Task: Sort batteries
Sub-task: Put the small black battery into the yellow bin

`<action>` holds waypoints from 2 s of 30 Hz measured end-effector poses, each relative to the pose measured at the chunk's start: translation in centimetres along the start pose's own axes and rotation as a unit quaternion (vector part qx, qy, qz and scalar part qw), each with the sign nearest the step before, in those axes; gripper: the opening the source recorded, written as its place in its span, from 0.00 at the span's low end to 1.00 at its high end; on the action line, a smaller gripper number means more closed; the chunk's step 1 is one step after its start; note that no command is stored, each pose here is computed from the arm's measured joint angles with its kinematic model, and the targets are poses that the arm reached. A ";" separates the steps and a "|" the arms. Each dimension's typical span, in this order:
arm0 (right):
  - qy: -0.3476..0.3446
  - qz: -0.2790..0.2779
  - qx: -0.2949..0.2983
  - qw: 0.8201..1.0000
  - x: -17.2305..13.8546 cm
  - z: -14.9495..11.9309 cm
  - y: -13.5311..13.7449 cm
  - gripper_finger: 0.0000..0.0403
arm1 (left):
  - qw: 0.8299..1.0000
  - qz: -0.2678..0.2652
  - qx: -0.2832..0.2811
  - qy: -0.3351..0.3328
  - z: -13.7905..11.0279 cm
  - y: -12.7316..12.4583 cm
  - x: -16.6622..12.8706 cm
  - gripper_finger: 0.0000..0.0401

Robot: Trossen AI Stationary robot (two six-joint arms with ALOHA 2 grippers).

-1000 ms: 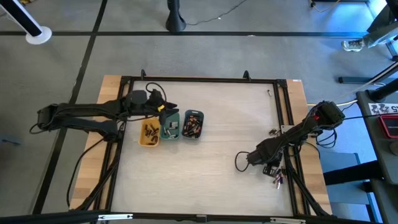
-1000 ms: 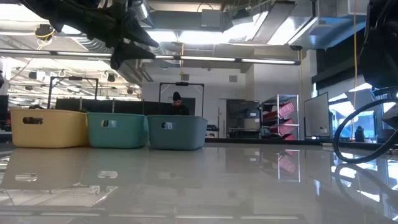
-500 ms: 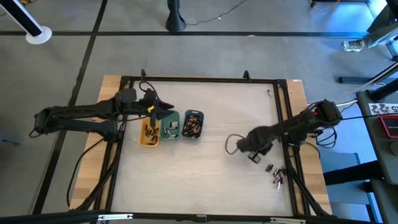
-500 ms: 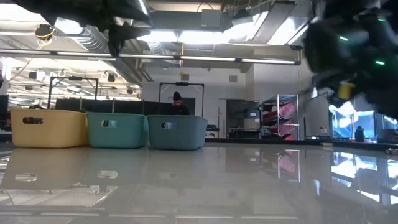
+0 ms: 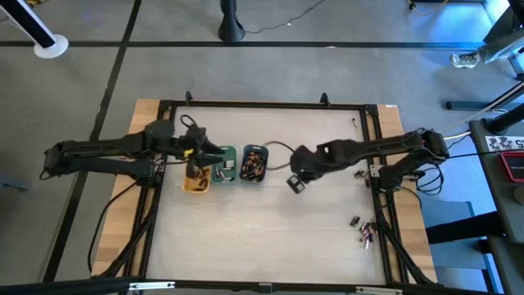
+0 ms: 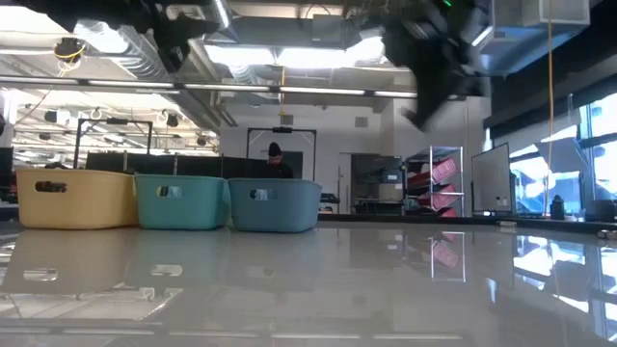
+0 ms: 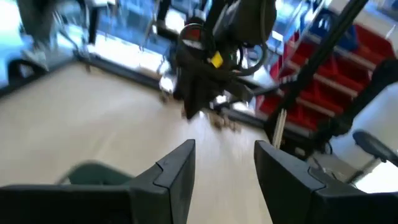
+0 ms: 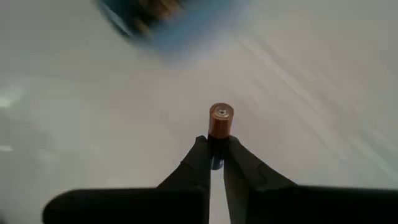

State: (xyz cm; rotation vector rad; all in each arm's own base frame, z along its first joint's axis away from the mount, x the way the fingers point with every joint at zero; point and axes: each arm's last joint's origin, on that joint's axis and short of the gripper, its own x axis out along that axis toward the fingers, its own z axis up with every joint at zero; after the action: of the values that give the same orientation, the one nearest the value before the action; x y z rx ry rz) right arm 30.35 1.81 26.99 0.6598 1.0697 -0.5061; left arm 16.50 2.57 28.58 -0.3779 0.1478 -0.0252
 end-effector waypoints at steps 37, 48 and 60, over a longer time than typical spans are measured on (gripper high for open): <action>-0.201 0.370 -0.171 0.891 1.5 10.8 0.2 0.05 | 0.961 0.082 -0.236 -0.118 -1.0 2.1 7.7 0.39; -0.201 0.371 -0.167 0.891 1.5 11.3 -0.5 0.05 | 0.962 0.055 -0.229 -0.137 -1.2 1.8 8.8 0.39; -0.208 0.363 -0.145 0.896 1.5 11.8 -1.2 0.05 | 0.964 0.056 -0.228 -0.127 -1.3 1.8 8.8 0.39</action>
State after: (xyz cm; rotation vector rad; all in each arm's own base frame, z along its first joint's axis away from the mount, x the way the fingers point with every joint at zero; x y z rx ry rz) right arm 37.58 -7.45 29.15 0.5972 0.4182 0.1667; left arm 25.03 3.31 25.45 -0.8271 -0.0836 0.1725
